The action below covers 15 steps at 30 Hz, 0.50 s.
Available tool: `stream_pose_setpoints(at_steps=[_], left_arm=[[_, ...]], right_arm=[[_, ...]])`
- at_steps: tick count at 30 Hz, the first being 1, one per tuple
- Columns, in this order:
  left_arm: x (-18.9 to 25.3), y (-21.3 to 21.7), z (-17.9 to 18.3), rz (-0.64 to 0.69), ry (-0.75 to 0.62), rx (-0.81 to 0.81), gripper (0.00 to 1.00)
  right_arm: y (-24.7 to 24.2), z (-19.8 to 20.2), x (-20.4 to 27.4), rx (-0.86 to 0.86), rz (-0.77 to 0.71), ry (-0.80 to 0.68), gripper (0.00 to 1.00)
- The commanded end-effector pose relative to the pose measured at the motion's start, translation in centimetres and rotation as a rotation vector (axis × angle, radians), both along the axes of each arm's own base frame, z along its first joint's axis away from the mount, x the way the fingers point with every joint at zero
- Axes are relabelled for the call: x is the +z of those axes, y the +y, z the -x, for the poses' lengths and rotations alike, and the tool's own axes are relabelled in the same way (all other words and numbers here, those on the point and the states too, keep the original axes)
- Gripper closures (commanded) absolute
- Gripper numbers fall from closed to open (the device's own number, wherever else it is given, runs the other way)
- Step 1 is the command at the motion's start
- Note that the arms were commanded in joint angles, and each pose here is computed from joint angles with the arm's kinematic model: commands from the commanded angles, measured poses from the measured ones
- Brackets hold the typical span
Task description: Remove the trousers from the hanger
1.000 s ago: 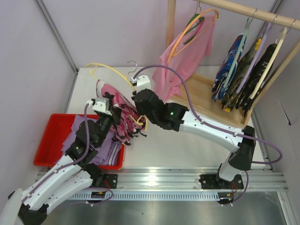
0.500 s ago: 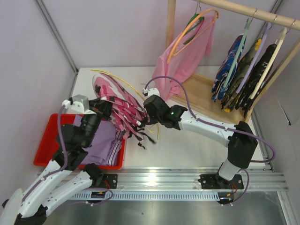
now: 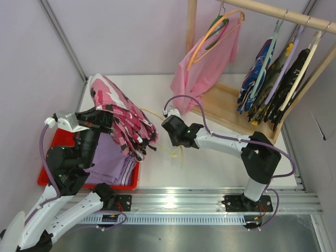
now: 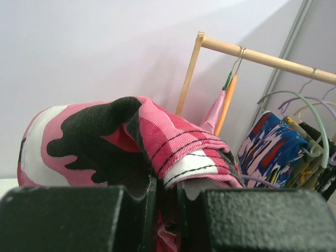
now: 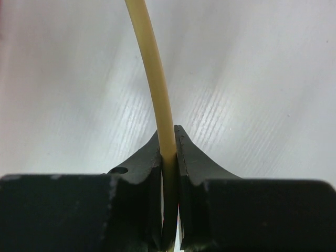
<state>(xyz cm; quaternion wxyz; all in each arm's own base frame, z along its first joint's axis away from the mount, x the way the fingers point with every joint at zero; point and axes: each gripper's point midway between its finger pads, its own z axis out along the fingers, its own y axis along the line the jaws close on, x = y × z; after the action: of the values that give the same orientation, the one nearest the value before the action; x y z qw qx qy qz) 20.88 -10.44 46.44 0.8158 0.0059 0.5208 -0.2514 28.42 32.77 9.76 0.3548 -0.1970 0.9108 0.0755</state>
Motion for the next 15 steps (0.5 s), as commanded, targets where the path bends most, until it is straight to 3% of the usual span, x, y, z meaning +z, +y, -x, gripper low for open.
stream_pose_setpoints(at_steps=[1,15], left_arm=[[6.0,3.0,2.6,0.157,-0.147,0.029,1.0],[3.1,0.4,-1.3,0.064,-0.021,0.06,1.0]], right_arm=[[0.9,-0.7,2.6,-0.016,-0.081,-0.074,1.0],[-2.8,1.5,3.4,-0.04,-0.071,-0.101,1.0]])
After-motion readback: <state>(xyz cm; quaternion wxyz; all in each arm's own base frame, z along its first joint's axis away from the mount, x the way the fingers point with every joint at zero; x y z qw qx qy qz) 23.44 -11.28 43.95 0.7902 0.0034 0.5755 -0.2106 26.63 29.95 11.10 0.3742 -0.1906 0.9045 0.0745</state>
